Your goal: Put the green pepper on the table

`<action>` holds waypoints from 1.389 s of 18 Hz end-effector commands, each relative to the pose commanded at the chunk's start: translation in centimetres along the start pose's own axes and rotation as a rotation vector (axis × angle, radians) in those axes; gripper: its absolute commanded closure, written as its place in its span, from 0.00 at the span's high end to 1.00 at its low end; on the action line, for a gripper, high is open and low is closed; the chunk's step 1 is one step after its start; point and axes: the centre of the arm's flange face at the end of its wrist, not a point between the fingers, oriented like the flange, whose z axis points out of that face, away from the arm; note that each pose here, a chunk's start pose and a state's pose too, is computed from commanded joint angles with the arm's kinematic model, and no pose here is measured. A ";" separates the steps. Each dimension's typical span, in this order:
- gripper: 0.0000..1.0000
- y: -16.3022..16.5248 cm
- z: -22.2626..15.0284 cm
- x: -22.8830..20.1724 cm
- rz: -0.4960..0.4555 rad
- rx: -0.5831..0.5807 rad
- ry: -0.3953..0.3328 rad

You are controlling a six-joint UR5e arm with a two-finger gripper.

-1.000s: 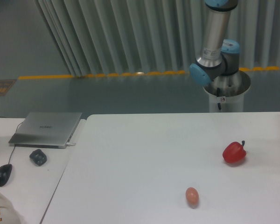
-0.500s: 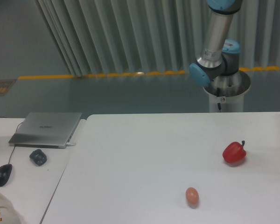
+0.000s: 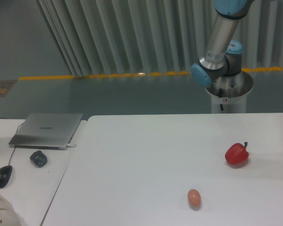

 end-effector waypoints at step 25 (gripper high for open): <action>0.61 -1.8 3.7 -0.8 -0.032 0.018 0.041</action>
